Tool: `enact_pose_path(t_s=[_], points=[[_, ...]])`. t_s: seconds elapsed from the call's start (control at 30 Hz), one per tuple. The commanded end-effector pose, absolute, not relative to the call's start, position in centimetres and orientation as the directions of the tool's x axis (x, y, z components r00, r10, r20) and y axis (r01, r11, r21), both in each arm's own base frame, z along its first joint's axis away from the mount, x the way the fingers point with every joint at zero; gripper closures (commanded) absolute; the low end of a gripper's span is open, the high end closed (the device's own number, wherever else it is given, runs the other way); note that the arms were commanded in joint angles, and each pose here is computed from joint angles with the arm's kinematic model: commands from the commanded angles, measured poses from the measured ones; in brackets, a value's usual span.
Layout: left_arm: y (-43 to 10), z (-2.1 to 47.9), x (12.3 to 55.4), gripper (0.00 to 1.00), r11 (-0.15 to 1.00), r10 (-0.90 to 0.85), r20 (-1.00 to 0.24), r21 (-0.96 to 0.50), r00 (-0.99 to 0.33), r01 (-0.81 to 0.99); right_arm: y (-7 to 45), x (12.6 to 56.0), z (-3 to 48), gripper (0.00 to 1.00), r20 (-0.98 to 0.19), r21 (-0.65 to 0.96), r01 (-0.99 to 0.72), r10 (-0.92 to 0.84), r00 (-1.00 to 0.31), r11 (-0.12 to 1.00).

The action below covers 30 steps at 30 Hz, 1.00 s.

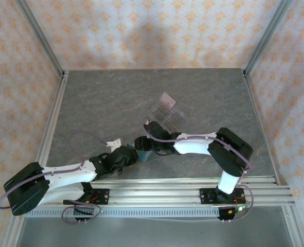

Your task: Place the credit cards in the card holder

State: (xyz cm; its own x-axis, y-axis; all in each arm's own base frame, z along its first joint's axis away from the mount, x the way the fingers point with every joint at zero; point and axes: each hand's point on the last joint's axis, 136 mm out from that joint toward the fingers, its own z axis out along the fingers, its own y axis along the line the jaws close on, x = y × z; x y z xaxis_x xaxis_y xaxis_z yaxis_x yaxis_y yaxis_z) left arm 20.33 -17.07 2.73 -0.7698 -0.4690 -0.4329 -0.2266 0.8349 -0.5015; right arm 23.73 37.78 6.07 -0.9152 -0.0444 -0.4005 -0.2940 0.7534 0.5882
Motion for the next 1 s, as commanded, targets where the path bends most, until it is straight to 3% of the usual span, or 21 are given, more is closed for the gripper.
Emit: enact_pose_path(t_s=[0.0, 0.2, 0.57, 0.97], points=[[-14.0, 0.2, 18.1, 0.37, 0.888, -0.42, -0.423, -0.372, -0.803, -0.269, 38.5, 22.5, 7.0, 0.5, -0.395, 0.59, -0.322, -0.084, -0.915, 0.74], [-12.9, 1.1, 17.5, 0.41, 0.882, -0.434, -0.439, -0.384, -0.787, -0.272, 38.7, 22.3, 7.0, 0.5, -0.394, 0.587, -0.327, -0.091, -0.915, 0.741], [-10.3, 2.6, 16.5, 0.59, 0.855, -0.482, -0.47, -0.436, -0.739, -0.281, 39.2, 21.0, 6.8, 0.57, -0.405, 0.562, -0.363, -0.135, -0.904, 0.743], [-10.9, 4.3, 16.5, 0.44, 0.829, -0.503, -0.443, -0.49, -0.742, -0.27, 38.1, 19.6, 3.0, 0.51, -0.407, 0.421, -0.409, -0.235, -0.883, 0.81]])
